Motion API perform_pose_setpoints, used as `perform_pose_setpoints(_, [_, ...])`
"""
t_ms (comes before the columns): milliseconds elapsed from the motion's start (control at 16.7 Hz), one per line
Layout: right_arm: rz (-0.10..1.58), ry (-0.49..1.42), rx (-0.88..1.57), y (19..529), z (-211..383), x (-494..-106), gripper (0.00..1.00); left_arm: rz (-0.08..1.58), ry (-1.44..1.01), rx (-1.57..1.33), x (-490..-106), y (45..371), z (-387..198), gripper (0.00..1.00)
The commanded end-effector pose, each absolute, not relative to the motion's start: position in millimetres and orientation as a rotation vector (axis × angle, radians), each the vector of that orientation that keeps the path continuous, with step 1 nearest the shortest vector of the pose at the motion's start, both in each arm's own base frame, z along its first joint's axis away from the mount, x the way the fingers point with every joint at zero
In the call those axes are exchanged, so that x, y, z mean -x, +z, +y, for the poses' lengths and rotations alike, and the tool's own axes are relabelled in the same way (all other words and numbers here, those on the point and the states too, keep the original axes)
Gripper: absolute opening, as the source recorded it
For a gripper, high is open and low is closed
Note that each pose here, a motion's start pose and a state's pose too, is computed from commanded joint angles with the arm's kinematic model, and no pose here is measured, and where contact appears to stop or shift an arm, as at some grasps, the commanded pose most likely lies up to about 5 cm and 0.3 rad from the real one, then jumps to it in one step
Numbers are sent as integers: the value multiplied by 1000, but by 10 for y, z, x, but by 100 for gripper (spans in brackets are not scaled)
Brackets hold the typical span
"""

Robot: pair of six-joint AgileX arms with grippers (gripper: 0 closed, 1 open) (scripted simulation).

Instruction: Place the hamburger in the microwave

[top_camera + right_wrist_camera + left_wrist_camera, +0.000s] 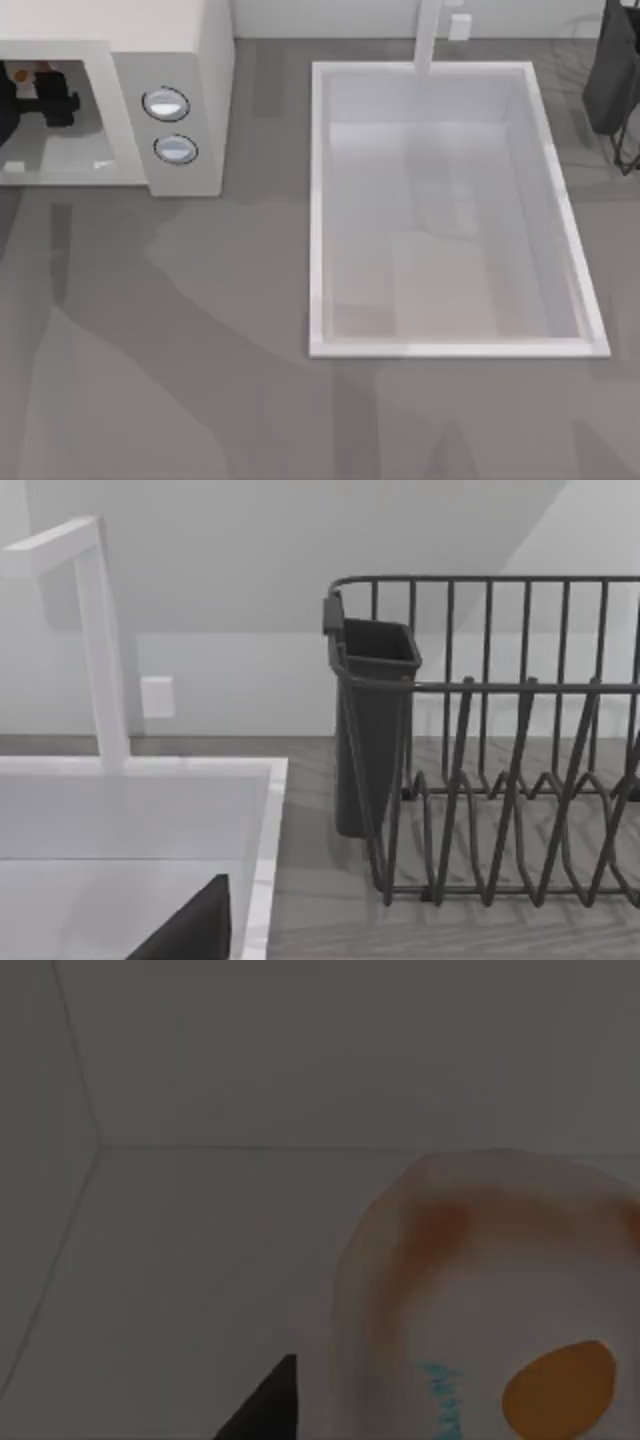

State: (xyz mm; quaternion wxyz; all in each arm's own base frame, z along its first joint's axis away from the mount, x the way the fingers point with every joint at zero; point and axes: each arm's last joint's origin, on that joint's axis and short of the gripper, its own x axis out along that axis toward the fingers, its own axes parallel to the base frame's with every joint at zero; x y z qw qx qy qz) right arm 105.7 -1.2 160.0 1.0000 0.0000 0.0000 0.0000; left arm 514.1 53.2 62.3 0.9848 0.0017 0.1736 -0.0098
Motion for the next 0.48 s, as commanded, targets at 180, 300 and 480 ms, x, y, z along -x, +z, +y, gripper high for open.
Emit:
perform_pose_setpoints(180, [0, 0, 0, 1600, -12, -1057, 100, 349, -20, -3, -5141, 623, 532, 100])
perform_pose_setpoints(300, [0, 0, 0, 1600, -12, -1057, 100, 349, -20, -3, -5141, 623, 532, 100])
perform_pose_setpoints(480, [0, 0, 0, 1600, -12, -1057, 100, 349, -20, -3, -5141, 623, 532, 100])
